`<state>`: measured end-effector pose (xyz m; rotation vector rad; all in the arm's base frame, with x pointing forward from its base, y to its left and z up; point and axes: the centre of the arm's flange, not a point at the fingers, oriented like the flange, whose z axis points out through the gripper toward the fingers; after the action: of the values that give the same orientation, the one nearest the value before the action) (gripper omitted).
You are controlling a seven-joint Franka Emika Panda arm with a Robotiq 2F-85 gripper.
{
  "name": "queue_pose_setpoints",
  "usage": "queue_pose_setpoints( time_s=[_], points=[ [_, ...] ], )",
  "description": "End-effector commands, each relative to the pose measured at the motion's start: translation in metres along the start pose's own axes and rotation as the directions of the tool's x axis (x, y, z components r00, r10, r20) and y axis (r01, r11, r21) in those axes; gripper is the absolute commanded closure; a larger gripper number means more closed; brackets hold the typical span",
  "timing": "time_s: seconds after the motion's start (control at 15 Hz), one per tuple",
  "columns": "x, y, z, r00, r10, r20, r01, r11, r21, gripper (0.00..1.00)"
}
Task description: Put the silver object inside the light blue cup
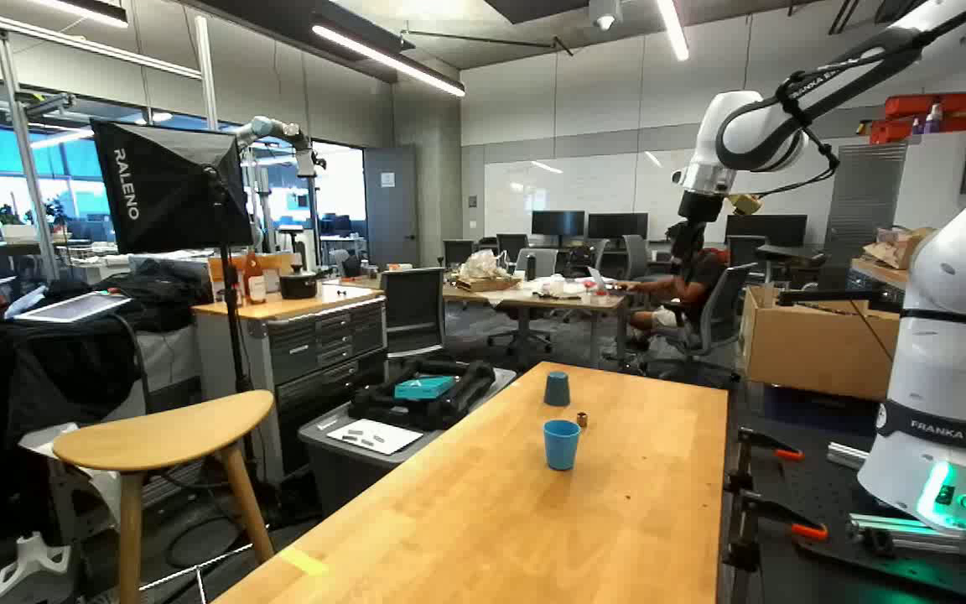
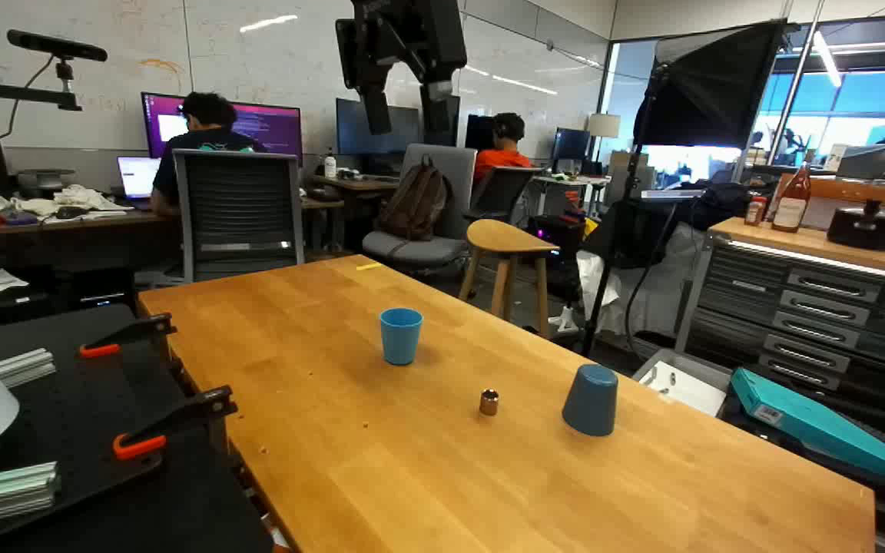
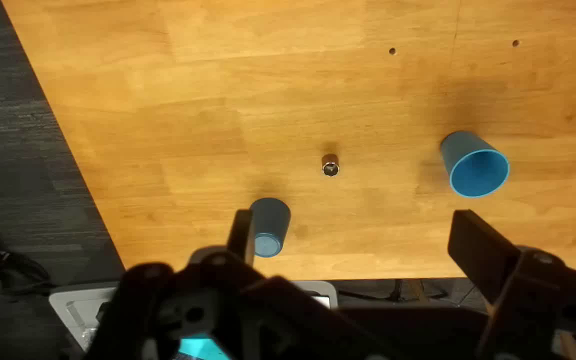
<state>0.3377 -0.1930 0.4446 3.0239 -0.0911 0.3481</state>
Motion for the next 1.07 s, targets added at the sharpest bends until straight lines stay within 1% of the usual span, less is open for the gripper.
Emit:
queue_pose_setpoints(
  time_s=[0.0, 0.13, 0.2, 0.33, 0.4, 0.8, 1.0],
  points=[
    [0.001, 0.000, -0.001, 1.000, 0.000, -0.003, 0.000, 1.000, -0.001, 0.00],
    [0.021, 0.002, 0.024, 0.999, 0.029, 0.014, -0.029, 1.000, 0.011, 0.00],
    [0.036, 0.002, 0.045, 0.998, 0.065, 0.021, -0.065, 0.998, 0.009, 0.00],
    [0.057, -0.001, 0.085, 0.995, 0.094, 0.030, -0.094, 0.996, -0.011, 0.00],
    [0.063, -0.004, 0.102, 0.994, 0.105, 0.031, -0.105, 0.994, -0.017, 0.00],
    [0.102, -0.029, 0.211, 0.978, 0.176, 0.115, -0.176, 0.984, -0.011, 0.00],
    [0.130, -0.038, 0.260, 0.966, 0.220, 0.137, -0.220, 0.975, -0.016, 0.00]
  ],
)
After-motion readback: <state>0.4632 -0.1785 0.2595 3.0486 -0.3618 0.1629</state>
